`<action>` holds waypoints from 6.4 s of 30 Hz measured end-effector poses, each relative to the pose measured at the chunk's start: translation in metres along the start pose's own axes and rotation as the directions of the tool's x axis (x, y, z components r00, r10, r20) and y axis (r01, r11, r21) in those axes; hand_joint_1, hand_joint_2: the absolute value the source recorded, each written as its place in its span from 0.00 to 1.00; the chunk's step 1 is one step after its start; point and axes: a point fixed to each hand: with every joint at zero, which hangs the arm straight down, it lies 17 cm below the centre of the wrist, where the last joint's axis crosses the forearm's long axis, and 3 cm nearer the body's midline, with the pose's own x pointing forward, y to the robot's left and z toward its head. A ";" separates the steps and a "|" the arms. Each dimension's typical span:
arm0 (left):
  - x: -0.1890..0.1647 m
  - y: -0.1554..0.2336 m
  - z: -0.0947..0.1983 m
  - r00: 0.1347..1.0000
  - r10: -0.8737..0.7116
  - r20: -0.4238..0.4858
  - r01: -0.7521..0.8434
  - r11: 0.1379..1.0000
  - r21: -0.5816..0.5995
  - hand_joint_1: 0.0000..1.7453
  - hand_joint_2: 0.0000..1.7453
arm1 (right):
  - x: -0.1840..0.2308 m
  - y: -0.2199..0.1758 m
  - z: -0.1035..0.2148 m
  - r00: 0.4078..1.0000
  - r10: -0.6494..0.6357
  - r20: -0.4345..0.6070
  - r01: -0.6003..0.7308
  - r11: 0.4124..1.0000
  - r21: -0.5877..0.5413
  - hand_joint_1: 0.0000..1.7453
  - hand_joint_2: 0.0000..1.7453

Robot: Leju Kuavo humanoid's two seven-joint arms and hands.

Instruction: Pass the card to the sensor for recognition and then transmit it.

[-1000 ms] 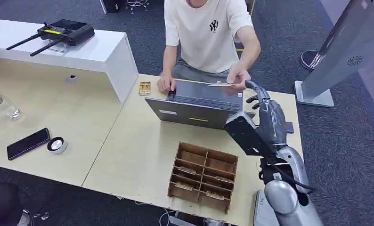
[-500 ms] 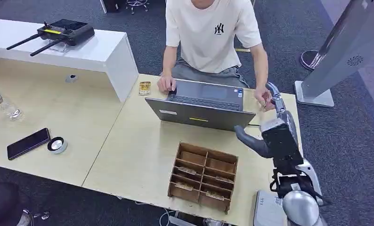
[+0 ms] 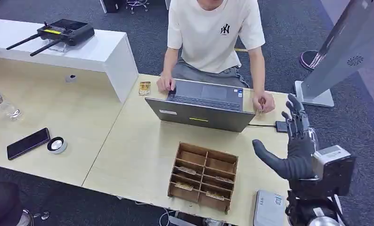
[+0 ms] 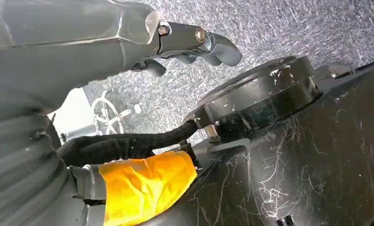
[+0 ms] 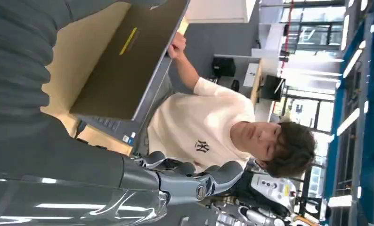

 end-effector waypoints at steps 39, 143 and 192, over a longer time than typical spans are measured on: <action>-0.006 -0.017 0.013 0.966 0.254 -0.036 -0.256 0.966 -0.034 0.00 1.00 | -0.028 0.051 0.104 0.977 0.205 -0.060 -0.191 0.965 0.181 1.00 1.00; 0.000 -0.005 0.003 0.988 0.153 -0.035 -0.154 0.987 -0.039 0.00 1.00 | -0.143 0.094 0.102 0.354 0.922 0.153 -0.881 0.274 0.385 0.41 1.00; 0.000 -0.004 0.003 0.987 0.153 -0.044 -0.155 0.987 -0.039 0.00 1.00 | -0.178 0.091 0.116 0.318 0.938 0.136 -0.858 0.224 0.463 0.43 1.00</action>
